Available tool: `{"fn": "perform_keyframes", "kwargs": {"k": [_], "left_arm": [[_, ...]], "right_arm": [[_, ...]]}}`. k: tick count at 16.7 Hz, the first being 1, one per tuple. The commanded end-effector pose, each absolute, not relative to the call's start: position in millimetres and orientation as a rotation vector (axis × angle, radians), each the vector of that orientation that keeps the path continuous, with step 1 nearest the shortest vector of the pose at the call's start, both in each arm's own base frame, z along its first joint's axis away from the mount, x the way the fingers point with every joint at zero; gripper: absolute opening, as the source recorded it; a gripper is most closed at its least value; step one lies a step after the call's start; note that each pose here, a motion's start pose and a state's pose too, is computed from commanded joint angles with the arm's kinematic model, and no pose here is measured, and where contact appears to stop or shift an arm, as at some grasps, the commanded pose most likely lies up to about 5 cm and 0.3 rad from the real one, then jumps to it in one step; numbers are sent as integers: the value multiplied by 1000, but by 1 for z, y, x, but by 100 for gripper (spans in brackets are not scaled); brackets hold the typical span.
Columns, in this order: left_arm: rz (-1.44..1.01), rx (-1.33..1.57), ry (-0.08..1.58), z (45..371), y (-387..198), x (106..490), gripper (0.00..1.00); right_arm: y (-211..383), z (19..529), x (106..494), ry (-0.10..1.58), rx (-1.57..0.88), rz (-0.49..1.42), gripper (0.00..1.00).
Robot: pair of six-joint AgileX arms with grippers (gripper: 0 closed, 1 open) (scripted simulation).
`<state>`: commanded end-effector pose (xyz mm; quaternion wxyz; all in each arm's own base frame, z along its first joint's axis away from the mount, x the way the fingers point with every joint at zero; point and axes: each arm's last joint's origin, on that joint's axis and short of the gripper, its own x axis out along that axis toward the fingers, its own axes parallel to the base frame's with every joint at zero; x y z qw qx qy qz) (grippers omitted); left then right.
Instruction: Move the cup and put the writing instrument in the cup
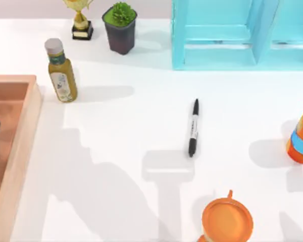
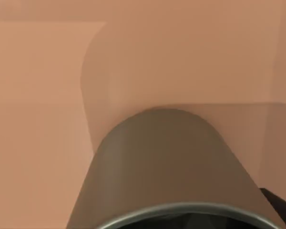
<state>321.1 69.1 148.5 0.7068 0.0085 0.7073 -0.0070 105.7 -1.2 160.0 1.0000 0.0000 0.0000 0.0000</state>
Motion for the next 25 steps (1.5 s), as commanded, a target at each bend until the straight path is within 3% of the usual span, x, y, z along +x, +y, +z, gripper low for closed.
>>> {"fn": "perform_keyframes", "kwargs": {"k": [7, 13, 18, 25], "left_arm": [[11, 6, 1547, 157, 69, 327, 0], [100, -66, 1434, 222, 42, 355, 0], [37, -35, 1509, 275, -37, 342, 0], [-17, 21, 1570, 299, -81, 318, 0]], "right_arm": [[-1, 160, 106, 0, 0, 0, 100], [-1, 160, 106, 0, 0, 0, 100], [-1, 160, 106, 0, 0, 0, 100], [-1, 160, 106, 0, 0, 0, 100]]}}
